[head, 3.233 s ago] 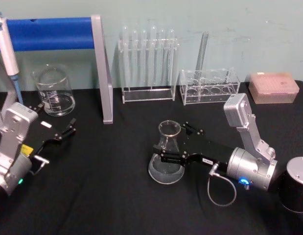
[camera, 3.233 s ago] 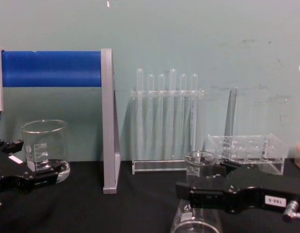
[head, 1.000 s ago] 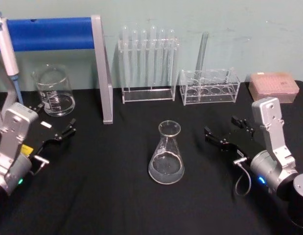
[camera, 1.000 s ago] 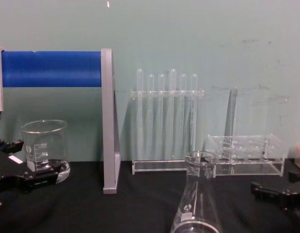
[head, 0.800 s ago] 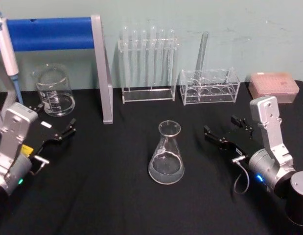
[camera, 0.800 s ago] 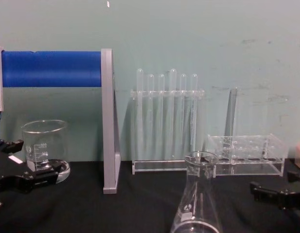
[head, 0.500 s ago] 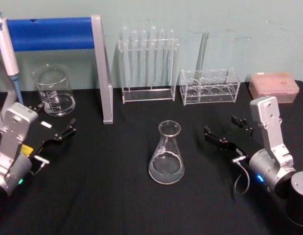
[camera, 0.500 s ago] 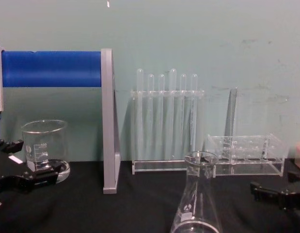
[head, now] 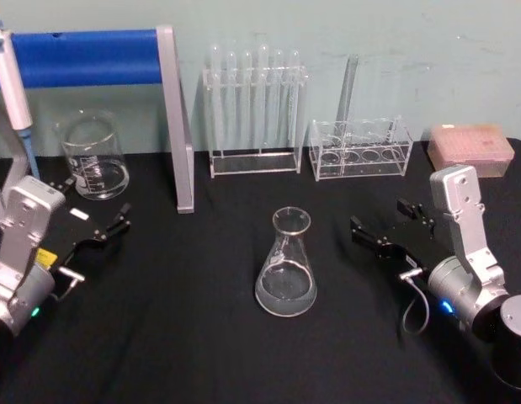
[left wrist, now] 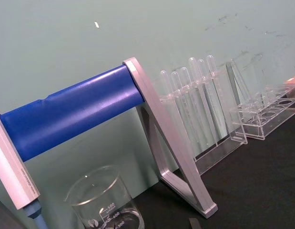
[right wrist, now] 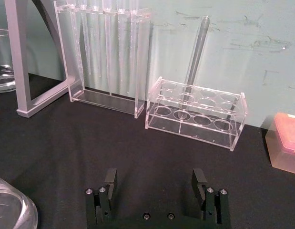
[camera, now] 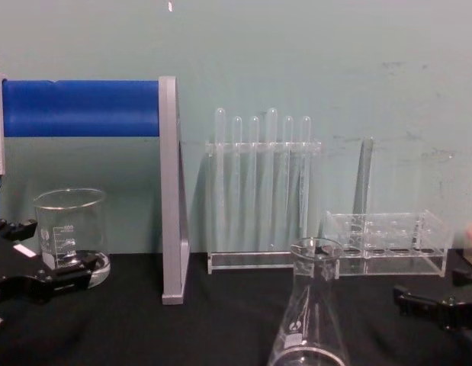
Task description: Grasp the erlenmeyer flask with one hand, shake it three times, then place it back.
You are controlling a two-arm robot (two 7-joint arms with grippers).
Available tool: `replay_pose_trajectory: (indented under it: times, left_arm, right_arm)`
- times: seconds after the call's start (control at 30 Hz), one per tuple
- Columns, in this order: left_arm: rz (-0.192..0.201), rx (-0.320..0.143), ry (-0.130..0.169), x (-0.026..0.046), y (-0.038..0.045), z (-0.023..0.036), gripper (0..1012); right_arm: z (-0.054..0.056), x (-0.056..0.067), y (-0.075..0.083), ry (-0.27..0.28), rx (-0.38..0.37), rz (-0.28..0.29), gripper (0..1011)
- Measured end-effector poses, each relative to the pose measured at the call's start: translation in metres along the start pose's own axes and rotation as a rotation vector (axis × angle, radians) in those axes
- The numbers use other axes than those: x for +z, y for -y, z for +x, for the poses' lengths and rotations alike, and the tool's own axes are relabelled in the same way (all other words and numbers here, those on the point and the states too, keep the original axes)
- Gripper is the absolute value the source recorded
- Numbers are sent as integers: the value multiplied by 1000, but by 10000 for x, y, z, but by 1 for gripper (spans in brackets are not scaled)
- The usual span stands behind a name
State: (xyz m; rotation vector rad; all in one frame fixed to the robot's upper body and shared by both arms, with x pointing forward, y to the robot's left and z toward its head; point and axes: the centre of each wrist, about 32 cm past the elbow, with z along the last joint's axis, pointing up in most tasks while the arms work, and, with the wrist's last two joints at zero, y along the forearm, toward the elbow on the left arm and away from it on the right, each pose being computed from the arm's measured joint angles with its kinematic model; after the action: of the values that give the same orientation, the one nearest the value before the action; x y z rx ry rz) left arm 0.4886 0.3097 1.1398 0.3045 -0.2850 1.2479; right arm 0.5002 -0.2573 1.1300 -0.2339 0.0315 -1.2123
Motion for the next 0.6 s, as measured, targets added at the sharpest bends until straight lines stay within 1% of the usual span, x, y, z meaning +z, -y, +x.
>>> replay_pose_trajectory:
  times: [0.6]
  left_arm:
    - [0,0,0,0,0,0,1001]
  right_arm:
    - [1,0,3,-1,1,1,1000]
